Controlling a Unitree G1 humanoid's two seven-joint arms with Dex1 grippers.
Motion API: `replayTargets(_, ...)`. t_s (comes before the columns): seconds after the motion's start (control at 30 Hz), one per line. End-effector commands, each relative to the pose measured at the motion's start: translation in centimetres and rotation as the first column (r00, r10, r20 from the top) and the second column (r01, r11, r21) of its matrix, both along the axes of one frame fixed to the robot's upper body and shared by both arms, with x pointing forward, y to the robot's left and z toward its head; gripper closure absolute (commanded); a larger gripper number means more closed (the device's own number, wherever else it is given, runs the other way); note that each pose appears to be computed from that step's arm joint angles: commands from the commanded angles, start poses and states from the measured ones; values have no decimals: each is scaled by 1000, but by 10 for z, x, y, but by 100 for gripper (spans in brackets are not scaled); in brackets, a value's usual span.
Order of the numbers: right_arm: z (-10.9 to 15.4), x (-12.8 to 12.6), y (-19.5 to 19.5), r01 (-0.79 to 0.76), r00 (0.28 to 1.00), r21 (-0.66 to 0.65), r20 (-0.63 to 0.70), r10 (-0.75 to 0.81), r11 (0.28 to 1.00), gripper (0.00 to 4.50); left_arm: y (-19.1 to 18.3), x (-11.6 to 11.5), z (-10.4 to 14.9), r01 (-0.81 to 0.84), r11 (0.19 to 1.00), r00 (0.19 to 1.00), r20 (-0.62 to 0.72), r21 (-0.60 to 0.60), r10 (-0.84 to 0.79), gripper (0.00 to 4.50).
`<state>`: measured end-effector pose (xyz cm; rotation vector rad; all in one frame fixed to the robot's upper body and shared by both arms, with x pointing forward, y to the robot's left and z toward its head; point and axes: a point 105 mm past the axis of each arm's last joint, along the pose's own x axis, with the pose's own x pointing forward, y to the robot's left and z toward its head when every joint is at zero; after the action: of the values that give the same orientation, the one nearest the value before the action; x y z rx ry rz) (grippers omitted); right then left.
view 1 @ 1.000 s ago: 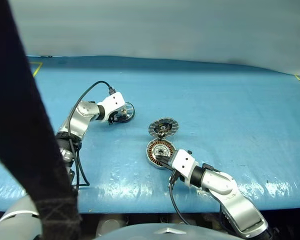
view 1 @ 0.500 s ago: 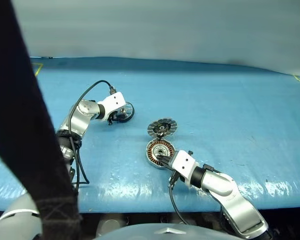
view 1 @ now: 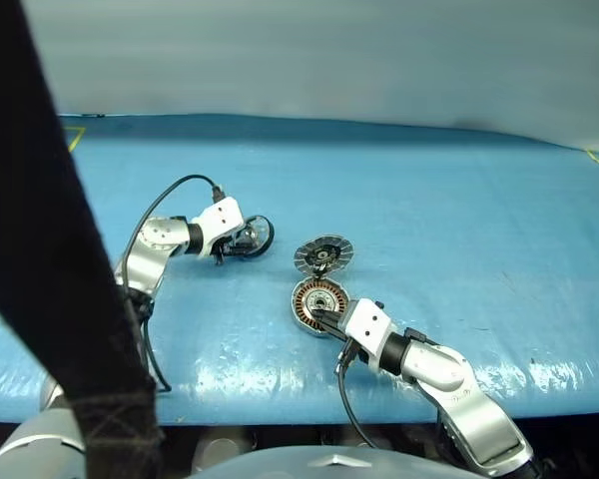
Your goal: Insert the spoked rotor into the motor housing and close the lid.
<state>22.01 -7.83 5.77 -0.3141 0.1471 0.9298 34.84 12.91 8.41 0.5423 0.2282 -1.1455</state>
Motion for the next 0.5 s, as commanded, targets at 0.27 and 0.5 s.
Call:
replayTargets(0.27,39,-5,-10,0,1000,125,21,-3,992,450,1,-60,31,133,986,991,-17,-98,-136,269)
replayTargets(0.5,37,-2,-15,16,1000,92,18,-17,996,450,-14,-74,24,162,984,987,-8,-76,-164,269)
